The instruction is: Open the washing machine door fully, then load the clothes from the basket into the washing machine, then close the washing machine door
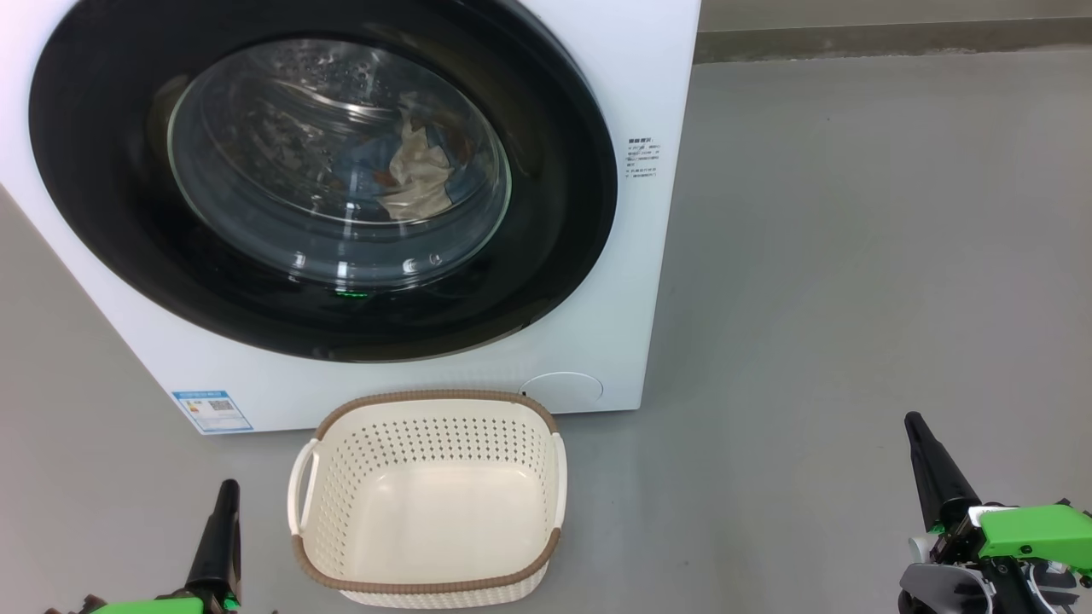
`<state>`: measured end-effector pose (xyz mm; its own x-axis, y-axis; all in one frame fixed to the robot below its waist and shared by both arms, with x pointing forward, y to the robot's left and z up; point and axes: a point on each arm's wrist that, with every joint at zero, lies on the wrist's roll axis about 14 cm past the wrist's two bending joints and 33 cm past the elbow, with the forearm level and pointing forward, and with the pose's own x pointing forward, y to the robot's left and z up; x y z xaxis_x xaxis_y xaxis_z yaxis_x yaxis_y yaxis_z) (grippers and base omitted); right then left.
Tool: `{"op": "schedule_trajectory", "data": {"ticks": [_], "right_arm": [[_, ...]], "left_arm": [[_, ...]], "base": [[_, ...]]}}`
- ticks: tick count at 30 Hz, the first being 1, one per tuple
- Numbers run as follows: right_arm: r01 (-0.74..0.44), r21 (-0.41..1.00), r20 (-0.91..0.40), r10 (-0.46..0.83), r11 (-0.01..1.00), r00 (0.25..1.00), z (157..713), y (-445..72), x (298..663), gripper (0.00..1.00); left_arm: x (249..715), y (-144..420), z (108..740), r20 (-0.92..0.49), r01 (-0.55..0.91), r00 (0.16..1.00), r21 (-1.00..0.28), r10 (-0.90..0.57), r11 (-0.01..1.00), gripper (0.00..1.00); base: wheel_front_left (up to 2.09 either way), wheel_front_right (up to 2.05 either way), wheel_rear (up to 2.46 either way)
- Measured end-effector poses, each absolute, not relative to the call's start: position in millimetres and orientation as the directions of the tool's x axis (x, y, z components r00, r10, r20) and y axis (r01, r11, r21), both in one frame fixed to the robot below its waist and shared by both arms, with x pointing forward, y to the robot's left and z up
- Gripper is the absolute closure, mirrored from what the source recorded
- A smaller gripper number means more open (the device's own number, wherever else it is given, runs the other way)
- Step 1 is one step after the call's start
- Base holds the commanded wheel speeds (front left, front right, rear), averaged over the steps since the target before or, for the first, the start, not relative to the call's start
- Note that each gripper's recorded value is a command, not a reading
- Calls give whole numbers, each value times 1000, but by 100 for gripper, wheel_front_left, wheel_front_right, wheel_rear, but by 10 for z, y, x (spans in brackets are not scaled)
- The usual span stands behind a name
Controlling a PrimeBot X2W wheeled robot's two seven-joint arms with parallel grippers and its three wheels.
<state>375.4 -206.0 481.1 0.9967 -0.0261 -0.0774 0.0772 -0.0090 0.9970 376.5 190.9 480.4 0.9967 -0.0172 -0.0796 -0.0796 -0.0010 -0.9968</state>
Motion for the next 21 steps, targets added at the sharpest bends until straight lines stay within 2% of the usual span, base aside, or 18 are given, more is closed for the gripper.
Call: {"op": "schedule_trajectory", "data": {"ticks": [21], "right_arm": [[77,997,-77,-26,-9,997,4812,-2060,3754,100]], "left_arm": [[3765,1909,4804,-79,-80,997,-997,-17,-1,100]], "base": [[0,0,0]]}}
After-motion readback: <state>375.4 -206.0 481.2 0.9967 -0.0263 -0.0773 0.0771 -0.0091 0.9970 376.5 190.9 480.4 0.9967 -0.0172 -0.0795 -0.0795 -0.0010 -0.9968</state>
